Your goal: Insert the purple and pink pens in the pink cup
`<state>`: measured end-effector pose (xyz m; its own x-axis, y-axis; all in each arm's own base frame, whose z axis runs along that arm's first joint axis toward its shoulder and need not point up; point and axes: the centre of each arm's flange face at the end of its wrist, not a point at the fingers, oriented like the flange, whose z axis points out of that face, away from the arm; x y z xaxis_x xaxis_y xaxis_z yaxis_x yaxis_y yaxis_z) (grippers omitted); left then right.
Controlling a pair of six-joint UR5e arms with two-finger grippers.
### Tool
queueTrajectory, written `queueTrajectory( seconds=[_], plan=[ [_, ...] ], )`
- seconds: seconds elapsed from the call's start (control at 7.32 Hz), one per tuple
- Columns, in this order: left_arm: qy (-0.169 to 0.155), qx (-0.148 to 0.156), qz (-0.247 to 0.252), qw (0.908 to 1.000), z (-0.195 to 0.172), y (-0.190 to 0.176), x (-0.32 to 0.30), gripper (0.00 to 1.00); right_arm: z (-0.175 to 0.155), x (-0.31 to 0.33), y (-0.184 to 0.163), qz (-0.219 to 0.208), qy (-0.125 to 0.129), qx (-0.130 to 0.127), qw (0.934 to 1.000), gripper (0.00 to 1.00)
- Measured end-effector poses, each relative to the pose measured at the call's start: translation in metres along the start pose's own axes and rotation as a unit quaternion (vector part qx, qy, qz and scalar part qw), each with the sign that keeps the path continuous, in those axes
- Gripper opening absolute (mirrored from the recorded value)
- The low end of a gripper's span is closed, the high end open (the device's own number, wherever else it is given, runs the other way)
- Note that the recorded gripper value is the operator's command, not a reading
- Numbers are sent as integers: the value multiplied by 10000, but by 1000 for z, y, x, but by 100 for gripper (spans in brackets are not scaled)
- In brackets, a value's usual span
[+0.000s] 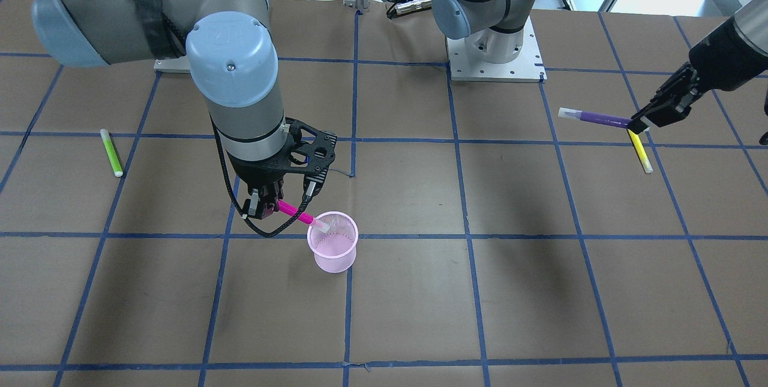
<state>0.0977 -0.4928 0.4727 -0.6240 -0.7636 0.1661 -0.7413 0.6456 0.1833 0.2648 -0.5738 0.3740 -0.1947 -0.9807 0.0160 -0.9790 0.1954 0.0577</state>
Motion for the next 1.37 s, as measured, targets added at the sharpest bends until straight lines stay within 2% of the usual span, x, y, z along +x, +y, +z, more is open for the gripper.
queueTrajectory(
  seconds=[0.27,0.41,0.55,0.68,1.23,1.37],
  plan=[
    [102,-16,86,9999,-1,10,7,4,17,0,-8,30,-73,-176,9998,17],
    [115,-18,122,9999,-1,15,9,4,25,-1,-14,-8,-115,-214,9997,33],
    [110,-19,173,9998,0,21,12,4,30,-2,-19,-30,-142,-230,9996,71],
    [103,-15,215,9997,0,27,15,4,33,-3,-22,-28,-168,-231,9996,100],
    [131,59,138,9998,-1,32,20,4,26,-1,-20,79,-98,-199,9997,100],
    [145,156,161,9996,-2,39,29,4,9,4,-6,370,30,-121,9992,100]
  ],
)
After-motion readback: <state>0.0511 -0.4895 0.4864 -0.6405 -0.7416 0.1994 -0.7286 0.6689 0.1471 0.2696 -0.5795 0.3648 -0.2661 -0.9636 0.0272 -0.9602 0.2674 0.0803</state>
